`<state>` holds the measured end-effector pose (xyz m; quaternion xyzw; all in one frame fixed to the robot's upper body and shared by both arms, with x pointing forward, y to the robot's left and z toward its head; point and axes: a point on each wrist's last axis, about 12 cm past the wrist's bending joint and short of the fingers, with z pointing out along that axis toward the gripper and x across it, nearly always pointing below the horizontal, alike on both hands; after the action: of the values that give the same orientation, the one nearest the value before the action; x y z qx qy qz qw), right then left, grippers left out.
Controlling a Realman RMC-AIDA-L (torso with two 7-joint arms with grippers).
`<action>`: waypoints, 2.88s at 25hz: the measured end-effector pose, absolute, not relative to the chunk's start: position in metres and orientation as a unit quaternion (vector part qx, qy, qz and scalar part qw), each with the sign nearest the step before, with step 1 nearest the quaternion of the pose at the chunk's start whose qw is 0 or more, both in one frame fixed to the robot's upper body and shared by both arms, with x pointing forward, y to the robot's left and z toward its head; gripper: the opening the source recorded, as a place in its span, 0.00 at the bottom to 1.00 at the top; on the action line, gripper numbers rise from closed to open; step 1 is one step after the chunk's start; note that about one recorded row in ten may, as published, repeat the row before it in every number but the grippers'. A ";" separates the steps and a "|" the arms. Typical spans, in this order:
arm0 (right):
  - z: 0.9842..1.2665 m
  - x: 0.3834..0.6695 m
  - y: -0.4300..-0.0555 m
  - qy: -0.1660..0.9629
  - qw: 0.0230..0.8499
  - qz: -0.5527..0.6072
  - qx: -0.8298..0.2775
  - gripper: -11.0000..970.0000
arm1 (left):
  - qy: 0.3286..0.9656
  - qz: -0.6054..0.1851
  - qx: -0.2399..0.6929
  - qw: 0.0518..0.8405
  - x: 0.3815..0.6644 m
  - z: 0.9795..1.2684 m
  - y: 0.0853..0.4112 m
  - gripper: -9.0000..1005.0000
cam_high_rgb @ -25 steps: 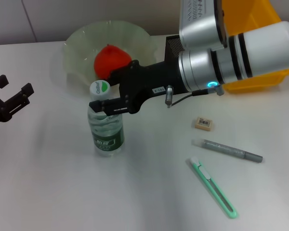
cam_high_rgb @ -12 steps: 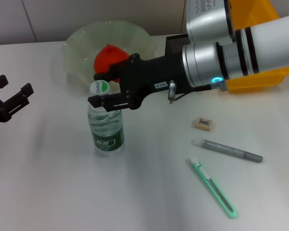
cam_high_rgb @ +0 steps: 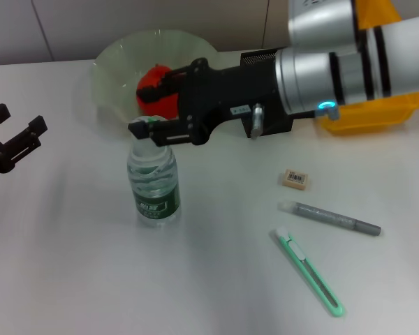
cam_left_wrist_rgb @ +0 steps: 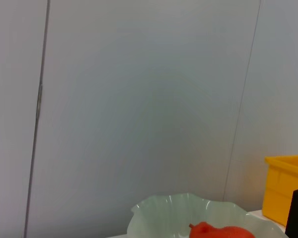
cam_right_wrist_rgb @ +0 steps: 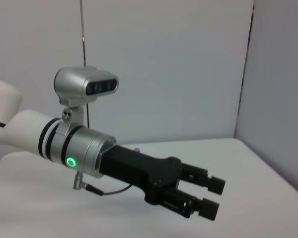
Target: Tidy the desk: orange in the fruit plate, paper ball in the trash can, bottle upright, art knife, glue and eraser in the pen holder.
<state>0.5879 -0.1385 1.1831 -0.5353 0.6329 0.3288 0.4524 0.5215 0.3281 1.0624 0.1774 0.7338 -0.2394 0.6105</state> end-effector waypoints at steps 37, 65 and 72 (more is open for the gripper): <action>1.171 0.508 -0.286 0.727 0.452 0.391 -0.338 0.56 | 0.642 -0.415 0.327 0.555 0.489 1.114 0.325 0.64; 1.202 0.540 -0.289 0.855 0.323 0.317 -0.253 0.56 | 0.647 -0.456 0.427 0.437 0.472 1.084 0.286 0.43; 1.207 0.547 -0.282 0.873 0.294 0.298 -0.250 0.56 | 0.652 -0.457 0.427 0.430 0.470 1.077 0.285 0.38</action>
<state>0.5471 -0.2818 1.2074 -0.2496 0.8734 0.2980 0.2936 0.4704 0.2854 1.0768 0.4266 0.6515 -0.4572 0.4296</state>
